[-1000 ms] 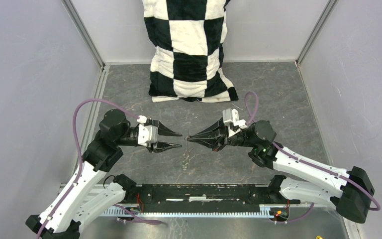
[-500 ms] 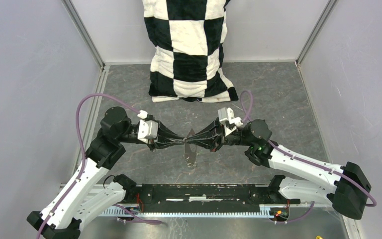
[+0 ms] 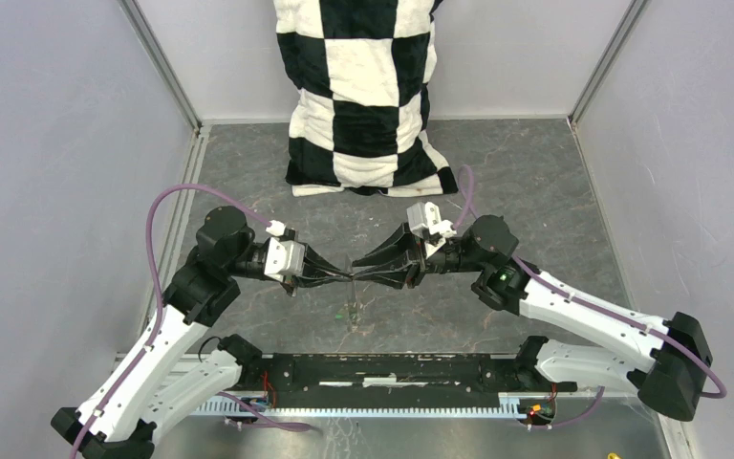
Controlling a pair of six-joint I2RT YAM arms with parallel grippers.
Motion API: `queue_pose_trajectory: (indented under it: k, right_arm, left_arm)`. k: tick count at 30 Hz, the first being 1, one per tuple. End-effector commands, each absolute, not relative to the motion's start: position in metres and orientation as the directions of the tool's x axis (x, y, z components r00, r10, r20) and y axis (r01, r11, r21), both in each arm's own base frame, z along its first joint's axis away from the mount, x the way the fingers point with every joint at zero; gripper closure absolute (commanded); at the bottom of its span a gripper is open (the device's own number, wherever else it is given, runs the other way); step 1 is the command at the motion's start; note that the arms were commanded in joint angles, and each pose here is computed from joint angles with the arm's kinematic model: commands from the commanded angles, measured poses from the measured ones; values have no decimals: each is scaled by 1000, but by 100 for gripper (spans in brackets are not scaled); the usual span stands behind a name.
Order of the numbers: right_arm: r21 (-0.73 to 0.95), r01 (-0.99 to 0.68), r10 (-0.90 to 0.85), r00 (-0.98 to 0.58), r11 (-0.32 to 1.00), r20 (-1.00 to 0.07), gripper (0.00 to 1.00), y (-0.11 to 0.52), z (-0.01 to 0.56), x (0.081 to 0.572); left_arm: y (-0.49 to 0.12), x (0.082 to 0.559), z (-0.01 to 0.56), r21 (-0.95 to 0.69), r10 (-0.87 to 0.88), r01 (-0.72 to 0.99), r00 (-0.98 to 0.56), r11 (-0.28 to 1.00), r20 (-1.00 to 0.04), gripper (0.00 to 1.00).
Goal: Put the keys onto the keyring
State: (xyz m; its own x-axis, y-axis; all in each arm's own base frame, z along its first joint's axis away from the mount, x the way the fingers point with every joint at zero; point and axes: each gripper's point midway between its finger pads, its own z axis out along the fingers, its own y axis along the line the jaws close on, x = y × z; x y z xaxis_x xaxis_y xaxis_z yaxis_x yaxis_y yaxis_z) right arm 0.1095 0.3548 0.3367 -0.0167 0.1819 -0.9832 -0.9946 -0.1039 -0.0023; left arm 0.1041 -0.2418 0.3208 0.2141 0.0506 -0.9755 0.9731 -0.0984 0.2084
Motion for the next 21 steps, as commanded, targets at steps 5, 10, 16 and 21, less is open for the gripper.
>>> queue_pose_trajectory:
  k: [5, 10, 16, 21]
  right_arm:
    - [-228, -973, 209, 230, 33, -950, 49, 323, 389, 111]
    - [-255, -965, 171, 262, 66, -950, 44, 314, 383, 112]
    - [-264, -964, 229, 258, 1, -939, 46, 314, 383, 97]
    - [-276, -958, 241, 252, -72, -937, 53, 322, 378, 89]
  left_arm:
    - [-235, 82, 346, 515, -72, 837, 511, -184, -856, 98]
    - [-234, 72, 355, 609, -138, 763, 594, -218, -793, 98]
    - [-235, 73, 361, 622, -153, 750, 603, -224, -783, 98]
    - [-236, 71, 369, 631, -177, 742, 606, -225, -776, 98]
